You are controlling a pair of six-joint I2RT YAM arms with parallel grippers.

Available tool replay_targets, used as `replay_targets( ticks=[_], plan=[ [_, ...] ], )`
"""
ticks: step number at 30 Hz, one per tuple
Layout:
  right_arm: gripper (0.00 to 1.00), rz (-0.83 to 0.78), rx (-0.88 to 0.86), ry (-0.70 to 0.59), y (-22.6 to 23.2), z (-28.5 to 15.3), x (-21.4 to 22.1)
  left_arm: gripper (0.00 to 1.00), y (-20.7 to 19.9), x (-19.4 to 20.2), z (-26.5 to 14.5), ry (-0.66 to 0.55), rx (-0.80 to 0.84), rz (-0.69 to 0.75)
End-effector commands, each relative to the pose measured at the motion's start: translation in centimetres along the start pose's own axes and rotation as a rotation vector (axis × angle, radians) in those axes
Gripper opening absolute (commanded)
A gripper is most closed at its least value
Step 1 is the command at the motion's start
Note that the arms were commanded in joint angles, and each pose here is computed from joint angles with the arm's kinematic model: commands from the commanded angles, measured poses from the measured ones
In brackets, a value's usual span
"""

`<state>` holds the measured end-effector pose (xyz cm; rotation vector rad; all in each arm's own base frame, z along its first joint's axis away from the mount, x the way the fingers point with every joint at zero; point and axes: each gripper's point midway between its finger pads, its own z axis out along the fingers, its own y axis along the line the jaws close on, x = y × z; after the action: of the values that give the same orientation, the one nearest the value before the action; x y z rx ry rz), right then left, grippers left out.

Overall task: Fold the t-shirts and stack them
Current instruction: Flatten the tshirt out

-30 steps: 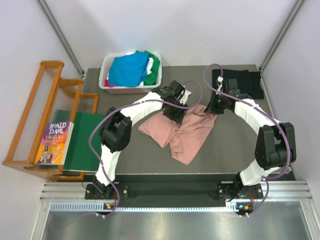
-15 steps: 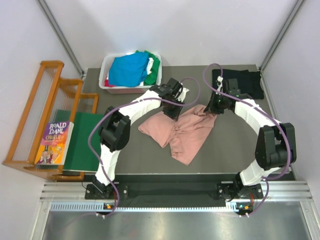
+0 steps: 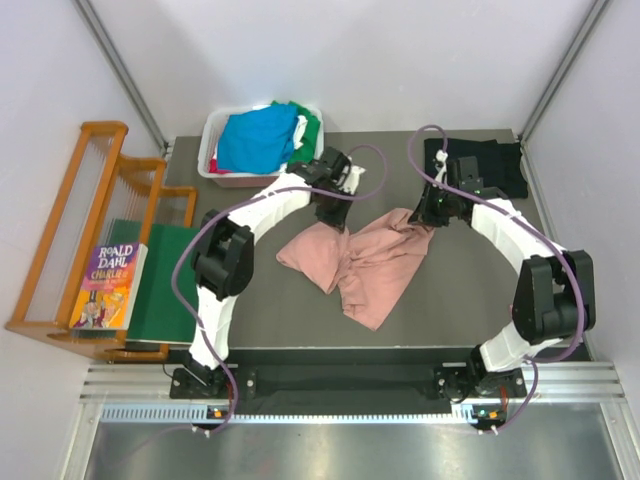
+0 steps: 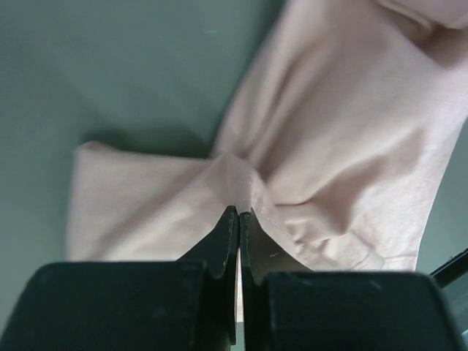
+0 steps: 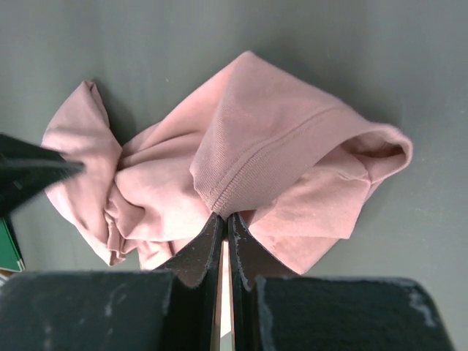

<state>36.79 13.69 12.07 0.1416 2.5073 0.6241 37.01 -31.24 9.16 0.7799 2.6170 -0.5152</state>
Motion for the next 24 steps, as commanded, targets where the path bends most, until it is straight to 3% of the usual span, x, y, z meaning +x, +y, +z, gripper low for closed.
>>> replay_targets(
  ticks=[1,6,13,17,24],
  plan=[
    [0.00,-0.079,-0.045,-0.182,3.0,-4.3,-4.8,0.00,5.1,-4.5,-8.9,-0.203,-0.003,-0.075],
    [0.00,-0.103,-0.075,-0.282,4.9,-8.1,-6.7,0.00,9.0,-4.1,-19.1,-0.367,-0.057,-0.054],
    [0.00,-0.134,-0.155,-0.418,7.5,-16.8,-4.6,0.00,3.0,1.5,-29.9,-0.519,-0.033,0.129],
    [0.00,-0.159,-0.170,-0.500,7.3,-21.8,-1.1,0.00,0.0,5.6,-33.5,-0.506,-0.008,0.203],
    [0.00,-0.248,-0.286,-0.764,9.6,-34.3,3.4,0.00,-4.6,9.4,-41.3,-0.615,-0.014,0.304]
  ],
)
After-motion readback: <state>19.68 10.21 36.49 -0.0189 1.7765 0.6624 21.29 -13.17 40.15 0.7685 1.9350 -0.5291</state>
